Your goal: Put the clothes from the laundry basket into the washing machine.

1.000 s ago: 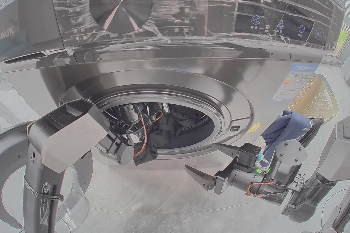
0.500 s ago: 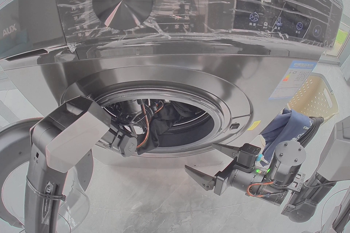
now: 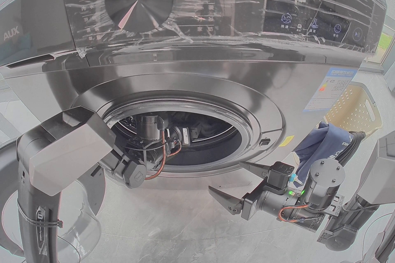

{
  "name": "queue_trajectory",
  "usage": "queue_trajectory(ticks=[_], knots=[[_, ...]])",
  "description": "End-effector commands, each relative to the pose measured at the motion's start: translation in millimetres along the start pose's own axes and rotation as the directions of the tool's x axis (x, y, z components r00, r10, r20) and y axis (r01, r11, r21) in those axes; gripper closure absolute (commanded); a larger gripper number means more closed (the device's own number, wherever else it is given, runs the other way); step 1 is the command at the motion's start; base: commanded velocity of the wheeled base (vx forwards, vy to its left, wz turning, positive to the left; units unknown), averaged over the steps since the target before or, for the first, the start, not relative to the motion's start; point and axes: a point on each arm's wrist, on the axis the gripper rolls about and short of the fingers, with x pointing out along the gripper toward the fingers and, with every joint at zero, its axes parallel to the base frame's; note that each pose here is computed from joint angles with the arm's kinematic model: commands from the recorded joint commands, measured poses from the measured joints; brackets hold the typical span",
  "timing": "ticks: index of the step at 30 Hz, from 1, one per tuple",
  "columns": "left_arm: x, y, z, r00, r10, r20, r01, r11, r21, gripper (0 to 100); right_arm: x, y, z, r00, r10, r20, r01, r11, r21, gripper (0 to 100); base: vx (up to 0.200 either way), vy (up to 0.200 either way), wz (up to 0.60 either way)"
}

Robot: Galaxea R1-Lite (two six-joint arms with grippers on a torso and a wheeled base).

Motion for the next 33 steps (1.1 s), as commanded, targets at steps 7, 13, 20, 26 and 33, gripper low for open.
queue_trajectory(ticks=[7,13,20,26,33], knots=[[5.8,0.4,-34.4,0.996,0.004,-0.089,-0.001,1.000,0.031,0,0.8,0.4,-0.2,1.000,0.002,0.001,-0.002,1.000,0.000,0,0.000,0.000,0.00],[20.2,2.3,-38.1,0.998,0.008,-0.070,-0.005,0.999,0.048,100,1.3,0.7,-1.5,1.000,0.003,-0.004,-0.003,1.000,0.000,0,0.000,0.000,0.00],[40.4,-1.0,-26.6,0.999,0.005,0.052,-0.007,1.000,0.028,100,1.3,0.7,-1.5,1.000,0.003,-0.004,-0.003,1.000,0.000,0,0.000,0.000,0.00],[66.8,4.7,-7.2,0.974,0.048,0.223,-0.045,0.999,-0.018,100,1.9,0.6,-2.0,1.000,0.003,-0.006,-0.003,1.000,0.000,0,0.000,0.000,0.00],[88.4,12.4,9.2,0.933,0.092,0.348,-0.075,0.995,-0.061,100,1.3,0.6,-2.6,1.000,0.002,-0.009,-0.002,1.000,0.000,0,0.000,0.000,0.00]])
